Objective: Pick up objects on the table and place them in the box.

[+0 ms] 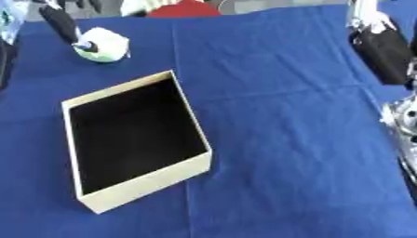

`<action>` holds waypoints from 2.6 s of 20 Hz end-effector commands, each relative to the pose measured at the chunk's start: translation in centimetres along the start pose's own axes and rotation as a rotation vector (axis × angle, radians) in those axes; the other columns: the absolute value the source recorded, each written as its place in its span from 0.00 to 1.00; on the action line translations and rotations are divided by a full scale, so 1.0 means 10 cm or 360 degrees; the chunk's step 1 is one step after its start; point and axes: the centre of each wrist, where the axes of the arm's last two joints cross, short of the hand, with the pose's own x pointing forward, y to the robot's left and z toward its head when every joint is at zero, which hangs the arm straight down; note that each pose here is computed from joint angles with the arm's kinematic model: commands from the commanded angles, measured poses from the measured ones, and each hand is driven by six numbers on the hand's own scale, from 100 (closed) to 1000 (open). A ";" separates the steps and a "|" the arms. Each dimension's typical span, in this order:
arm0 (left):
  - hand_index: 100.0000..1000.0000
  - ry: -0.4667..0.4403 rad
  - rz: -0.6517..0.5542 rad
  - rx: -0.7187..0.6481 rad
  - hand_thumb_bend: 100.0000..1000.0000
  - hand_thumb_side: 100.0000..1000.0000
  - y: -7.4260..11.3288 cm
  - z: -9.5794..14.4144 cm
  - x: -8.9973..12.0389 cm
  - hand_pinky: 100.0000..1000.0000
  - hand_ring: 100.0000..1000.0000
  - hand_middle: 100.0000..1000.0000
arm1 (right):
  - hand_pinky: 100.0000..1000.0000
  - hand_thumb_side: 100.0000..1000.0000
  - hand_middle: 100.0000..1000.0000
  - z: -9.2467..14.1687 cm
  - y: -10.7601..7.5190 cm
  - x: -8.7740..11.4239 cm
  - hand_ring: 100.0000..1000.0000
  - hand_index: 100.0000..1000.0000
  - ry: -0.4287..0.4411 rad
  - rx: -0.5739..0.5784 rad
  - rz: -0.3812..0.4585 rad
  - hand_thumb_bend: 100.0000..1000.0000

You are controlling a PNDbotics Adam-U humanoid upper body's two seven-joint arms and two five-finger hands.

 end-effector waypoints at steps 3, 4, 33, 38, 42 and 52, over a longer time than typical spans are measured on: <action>0.83 0.0108 -0.0078 0.0029 0.55 0.21 0.05 0.04 -0.08 0.66 0.85 0.86 | 0.91 0.52 0.69 -0.07 -0.05 0.05 0.74 0.86 -0.0047 -0.0020 0.0002 0.00; 0.83 0.0123 -0.0089 0.0024 0.55 0.22 0.04 0.03 -0.08 0.66 0.85 0.86 | 0.91 0.52 0.69 -0.07 -0.05 0.05 0.74 0.86 -0.0046 -0.0020 0.0000 0.00; 0.72 0.0216 -0.0027 0.0198 0.04 0.16 -0.09 -0.07 0.00 0.51 0.73 0.69 | 0.92 0.52 0.69 -0.09 -0.03 0.08 0.74 0.87 -0.0050 -0.0018 -0.0039 0.00; 0.70 0.0179 0.0003 0.0200 0.00 0.13 0.04 -0.01 -0.01 0.47 0.71 0.67 | 0.92 0.52 0.69 -0.08 -0.03 0.07 0.74 0.87 -0.0046 -0.0016 -0.0035 0.00; 0.70 0.0185 -0.0009 0.0209 0.01 0.11 0.12 0.05 -0.03 0.47 0.70 0.68 | 0.92 0.52 0.69 -0.08 -0.03 0.07 0.74 0.87 -0.0049 -0.0014 -0.0034 0.00; 0.69 0.0021 -0.0031 0.0332 0.00 0.08 0.25 0.24 -0.12 0.41 0.66 0.66 | 0.91 0.52 0.69 -0.06 -0.05 0.04 0.74 0.86 -0.0043 -0.0012 0.0001 0.00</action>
